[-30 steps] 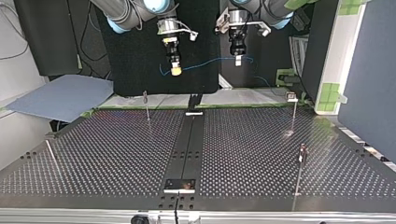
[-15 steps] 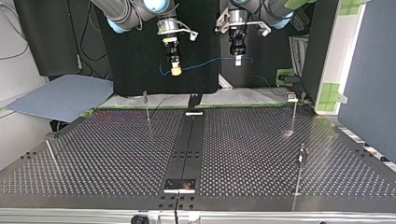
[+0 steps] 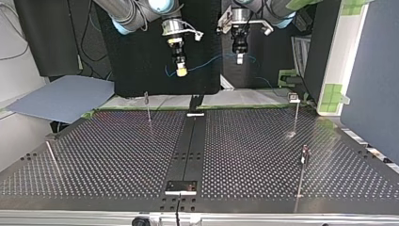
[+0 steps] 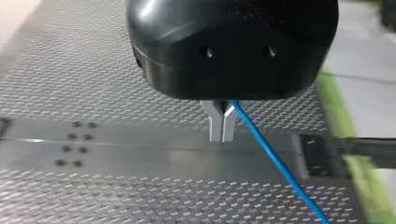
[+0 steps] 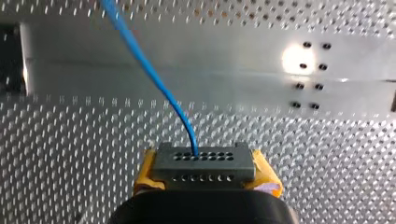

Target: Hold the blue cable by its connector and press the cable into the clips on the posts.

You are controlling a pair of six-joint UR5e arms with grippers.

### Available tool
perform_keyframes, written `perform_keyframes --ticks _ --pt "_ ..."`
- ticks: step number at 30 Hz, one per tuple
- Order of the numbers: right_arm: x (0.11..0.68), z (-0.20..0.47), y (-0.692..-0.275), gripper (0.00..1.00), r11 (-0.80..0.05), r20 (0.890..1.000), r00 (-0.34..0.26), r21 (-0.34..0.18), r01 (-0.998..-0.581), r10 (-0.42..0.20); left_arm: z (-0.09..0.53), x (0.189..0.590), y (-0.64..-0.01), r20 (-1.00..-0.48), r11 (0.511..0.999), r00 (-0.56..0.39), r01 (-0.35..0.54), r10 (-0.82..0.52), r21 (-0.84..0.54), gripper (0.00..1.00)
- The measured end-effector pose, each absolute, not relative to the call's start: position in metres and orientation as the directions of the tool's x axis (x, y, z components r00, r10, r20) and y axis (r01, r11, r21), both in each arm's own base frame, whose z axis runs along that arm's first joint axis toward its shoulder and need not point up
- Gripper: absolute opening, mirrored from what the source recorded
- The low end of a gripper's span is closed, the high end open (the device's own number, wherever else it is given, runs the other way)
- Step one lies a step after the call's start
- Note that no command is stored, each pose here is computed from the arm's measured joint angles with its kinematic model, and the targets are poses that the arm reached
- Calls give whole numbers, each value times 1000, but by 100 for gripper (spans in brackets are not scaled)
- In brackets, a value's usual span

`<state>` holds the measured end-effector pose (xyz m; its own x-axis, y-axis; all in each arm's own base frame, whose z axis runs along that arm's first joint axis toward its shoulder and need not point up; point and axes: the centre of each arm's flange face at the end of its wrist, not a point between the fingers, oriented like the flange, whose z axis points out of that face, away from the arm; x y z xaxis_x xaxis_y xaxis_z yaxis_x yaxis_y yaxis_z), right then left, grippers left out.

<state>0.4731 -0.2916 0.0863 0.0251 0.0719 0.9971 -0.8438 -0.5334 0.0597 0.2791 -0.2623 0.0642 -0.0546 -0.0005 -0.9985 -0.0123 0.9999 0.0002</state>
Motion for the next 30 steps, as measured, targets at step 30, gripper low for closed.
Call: perform_keyframes --ticks 30 --pt "511 23 -272 0 -554 996 -73 -30 -832 54 71 285 -266 -997 1000 -70 3 -13 -13 0"
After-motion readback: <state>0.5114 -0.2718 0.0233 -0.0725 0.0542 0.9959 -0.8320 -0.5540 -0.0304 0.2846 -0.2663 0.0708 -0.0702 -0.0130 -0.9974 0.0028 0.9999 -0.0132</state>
